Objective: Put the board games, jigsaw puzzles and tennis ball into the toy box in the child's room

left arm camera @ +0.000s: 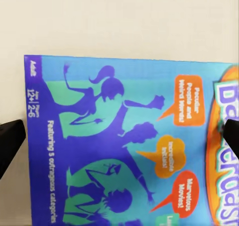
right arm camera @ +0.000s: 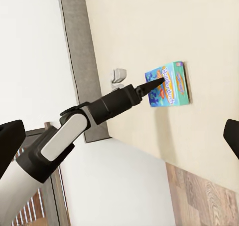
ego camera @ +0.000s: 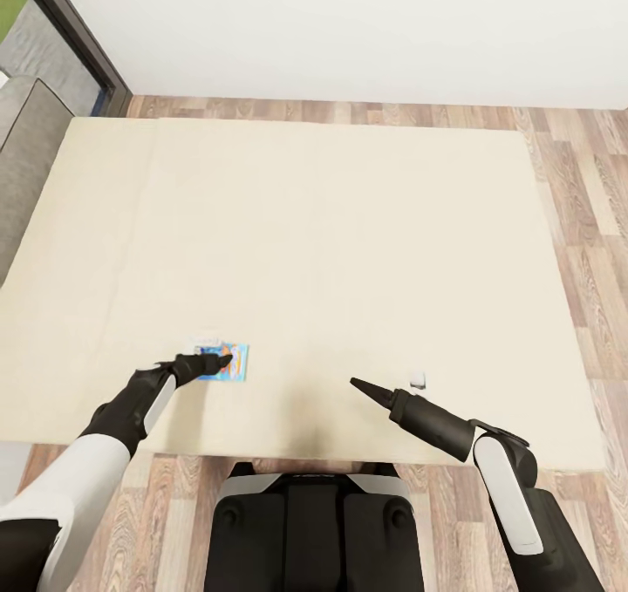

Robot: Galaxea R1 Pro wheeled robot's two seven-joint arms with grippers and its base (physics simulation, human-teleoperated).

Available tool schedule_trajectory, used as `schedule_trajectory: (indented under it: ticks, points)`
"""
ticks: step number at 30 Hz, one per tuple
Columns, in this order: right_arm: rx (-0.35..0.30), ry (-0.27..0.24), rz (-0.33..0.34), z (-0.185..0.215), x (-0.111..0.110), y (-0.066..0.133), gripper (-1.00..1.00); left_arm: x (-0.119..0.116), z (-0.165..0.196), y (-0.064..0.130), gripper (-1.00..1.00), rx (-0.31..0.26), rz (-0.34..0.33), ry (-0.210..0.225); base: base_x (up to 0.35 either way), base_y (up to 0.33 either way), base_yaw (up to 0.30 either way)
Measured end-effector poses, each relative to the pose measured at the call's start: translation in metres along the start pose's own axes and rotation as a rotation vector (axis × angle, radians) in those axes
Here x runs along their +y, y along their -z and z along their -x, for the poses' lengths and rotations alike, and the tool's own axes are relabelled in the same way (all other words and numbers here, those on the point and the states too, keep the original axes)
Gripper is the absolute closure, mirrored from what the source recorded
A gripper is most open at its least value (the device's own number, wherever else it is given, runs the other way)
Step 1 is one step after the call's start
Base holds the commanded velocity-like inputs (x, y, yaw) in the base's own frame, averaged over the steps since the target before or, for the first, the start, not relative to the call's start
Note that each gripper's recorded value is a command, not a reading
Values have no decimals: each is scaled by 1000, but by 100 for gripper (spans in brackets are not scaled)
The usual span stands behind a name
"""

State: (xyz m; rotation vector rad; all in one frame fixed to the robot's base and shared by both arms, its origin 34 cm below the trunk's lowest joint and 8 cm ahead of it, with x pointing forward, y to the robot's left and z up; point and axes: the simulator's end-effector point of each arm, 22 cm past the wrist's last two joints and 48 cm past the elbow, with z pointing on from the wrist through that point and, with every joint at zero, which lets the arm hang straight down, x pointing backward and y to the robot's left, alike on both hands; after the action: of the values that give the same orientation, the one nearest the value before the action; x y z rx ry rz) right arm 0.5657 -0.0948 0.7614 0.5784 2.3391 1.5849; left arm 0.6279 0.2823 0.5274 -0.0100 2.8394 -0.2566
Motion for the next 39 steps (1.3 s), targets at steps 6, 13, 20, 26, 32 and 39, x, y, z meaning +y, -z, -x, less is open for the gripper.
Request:
schedule_trajectory:
  ticks: [6, 13, 20, 26, 32, 39]
  points:
    - [0, 0, 0, 0, 0, 0, -100, -8, -10, -1, -100, 24, -41, 6, 0, 1, 0]
    - [0, 0, 0, 0, 0, 0, -100, -9, -13, -1, -100, 37, -48, 15, 0, 0, 0]
    - [0, 0, 0, 0, 0, 0, -100, -17, -30, 1, -100, 84, -114, 19, 0, 0, 0]
    - [0, 0, 0, 0, 0, 0, -100, -28, -35, 2, -100, 97, -166, 26, 0, 0, 0]
    - [0, 0, -1, 0, 0, 0, -100, -29, -35, 2, -100, 101, -171, 29, 0, 0, 0]
    - [0, 0, -1, 0, 0, 0, -100, -30, -36, 2, -100, 101, -171, 26, 0, 0, 0]
